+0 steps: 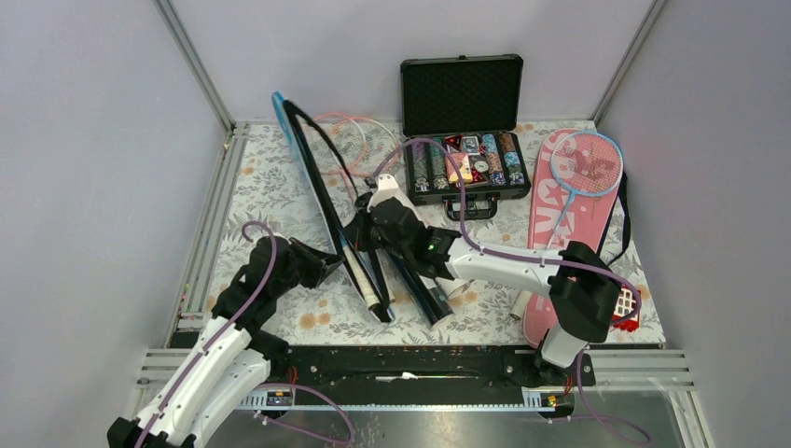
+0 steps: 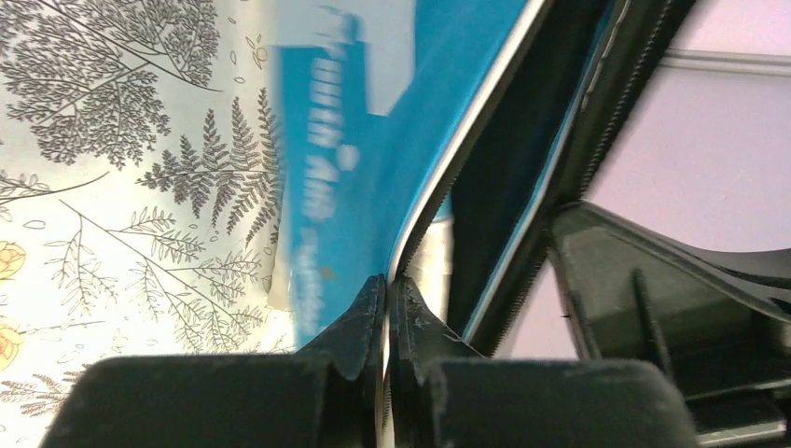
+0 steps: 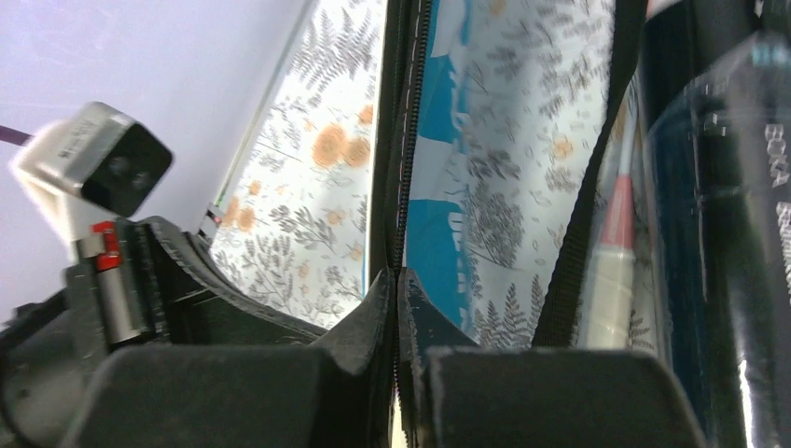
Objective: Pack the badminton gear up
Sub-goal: Place the racket in the racket bag.
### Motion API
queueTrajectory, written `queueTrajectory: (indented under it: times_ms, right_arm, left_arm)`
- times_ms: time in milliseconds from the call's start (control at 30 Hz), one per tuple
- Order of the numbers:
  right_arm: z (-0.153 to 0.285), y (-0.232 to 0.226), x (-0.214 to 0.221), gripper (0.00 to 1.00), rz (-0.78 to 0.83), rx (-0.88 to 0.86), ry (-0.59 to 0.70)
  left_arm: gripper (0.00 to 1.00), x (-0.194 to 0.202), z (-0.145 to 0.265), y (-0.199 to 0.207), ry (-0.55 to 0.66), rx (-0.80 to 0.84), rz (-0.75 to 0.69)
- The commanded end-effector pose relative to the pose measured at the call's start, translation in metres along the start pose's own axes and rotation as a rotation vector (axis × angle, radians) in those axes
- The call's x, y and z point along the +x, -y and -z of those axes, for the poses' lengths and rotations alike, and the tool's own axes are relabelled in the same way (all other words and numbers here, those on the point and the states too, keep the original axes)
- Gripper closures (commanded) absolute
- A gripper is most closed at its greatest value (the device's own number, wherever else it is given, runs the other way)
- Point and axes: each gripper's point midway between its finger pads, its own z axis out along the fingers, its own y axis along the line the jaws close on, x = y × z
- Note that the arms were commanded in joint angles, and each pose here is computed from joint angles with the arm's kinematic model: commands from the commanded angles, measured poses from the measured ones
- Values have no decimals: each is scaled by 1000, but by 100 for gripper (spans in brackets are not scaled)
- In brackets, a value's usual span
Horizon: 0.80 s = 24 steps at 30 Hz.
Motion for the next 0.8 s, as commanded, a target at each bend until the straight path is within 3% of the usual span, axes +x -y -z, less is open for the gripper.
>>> queueTrajectory:
  times_ms: [0, 233, 367, 600, 767]
  right_arm:
    - [11, -37, -16, 100, 89, -107, -1]
    - [-19, 1, 46, 100, 99, -17, -134]
    - [-14, -2, 39, 100, 97, -21, -113]
    - [-7, -23, 8, 100, 108, -59, -50]
    - [-9, -28, 8, 100, 78, -72, -59]
  left_arm:
    - [100, -18, 7, -2, 108, -8, 50]
    - [100, -4, -7, -47, 68, -83, 59]
    - [100, -25, 16, -26, 162, -93, -38]
    - [100, -37, 35, 11, 197, -40, -125]
    - [100, -44, 51, 23, 221, -47, -188]
